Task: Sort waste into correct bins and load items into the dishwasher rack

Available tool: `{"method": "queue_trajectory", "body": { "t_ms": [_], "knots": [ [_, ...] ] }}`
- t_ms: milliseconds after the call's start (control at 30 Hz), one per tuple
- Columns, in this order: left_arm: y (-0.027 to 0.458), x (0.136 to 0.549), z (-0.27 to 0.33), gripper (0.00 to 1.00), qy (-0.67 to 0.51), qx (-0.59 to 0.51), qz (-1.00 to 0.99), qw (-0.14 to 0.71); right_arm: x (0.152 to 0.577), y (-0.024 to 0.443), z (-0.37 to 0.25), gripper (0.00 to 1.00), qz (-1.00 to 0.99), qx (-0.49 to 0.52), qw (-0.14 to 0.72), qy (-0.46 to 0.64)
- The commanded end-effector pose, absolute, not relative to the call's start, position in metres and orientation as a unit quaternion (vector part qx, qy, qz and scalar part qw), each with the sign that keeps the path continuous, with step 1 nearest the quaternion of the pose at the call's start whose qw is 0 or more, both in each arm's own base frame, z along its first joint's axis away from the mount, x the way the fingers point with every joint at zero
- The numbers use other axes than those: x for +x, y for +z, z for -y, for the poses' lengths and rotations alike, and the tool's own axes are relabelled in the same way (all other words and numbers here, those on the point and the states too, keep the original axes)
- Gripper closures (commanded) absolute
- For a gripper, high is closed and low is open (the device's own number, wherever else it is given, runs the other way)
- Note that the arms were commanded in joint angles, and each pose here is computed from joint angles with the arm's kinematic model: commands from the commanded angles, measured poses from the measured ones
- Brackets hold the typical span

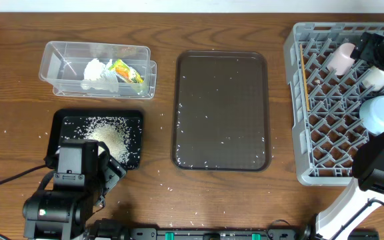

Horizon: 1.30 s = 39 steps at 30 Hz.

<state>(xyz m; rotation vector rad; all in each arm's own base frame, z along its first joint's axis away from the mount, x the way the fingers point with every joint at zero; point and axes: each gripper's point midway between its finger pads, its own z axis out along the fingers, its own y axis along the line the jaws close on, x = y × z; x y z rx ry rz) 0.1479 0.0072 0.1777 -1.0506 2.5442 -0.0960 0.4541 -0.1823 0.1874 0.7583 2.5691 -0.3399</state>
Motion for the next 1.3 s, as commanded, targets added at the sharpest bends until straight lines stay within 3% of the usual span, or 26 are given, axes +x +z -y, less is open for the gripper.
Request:
{"method": "queue_trajectory", "body": {
  "t_ms": [0, 167, 267, 367, 400, 533, 767, 967, 1267],
  "knots": [
    [0.175, 0.145, -0.006, 0.13, -0.032, -0.366, -0.912, 0.184, 0.455, 0.187, 0.183, 0.01, -0.927, 0.279, 0.219, -0.122],
    [0.175, 0.145, -0.006, 0.12, -0.032, -0.366, -0.912, 0.184, 0.455, 0.187, 0.183, 0.01, -0.927, 0.279, 0.219, -0.122],
    [0.175, 0.145, -0.006, 0.18, -0.032, -0.366, -0.912, 0.184, 0.455, 0.187, 0.183, 0.01, -0.927, 0.279, 0.219, -0.122],
    [0.175, 0.145, -0.006, 0.13, -0.032, -0.365, -0.912, 0.184, 0.455, 0.187, 0.183, 0.01, -0.927, 0.279, 0.219, -0.122],
    [0.175, 0.145, -0.005, 0.07, -0.034, -0.363, -0.913, 0.184, 0.455, 0.187, 0.183, 0.01, -0.927, 0.279, 0.219, -0.122],
    [0.176, 0.145, 0.002, 0.06, -0.039, -0.333, -0.924, 0.185, 0.455, 0.187, 0.183, 0.01, -0.927, 0.279, 0.219, -0.122],
    [0.188, 0.198, 0.025, 0.06, -0.039, -0.073, -0.943, 0.323, 0.455, 0.187, 0.183, 0.01, -0.927, 0.279, 0.219, -0.122],
    [0.169, 0.23, 0.053, 0.05, -0.043, 0.122, -0.892, 0.433, 0.455, 0.187, 0.183, 0.01, -0.927, 0.279, 0.219, -0.122],
    [0.145, 0.246, 0.047, 0.05, -0.03, 0.117, -0.828, 0.548, 0.455, 0.187, 0.183, 0.01, -0.927, 0.279, 0.219, -0.122]
  ]
}}
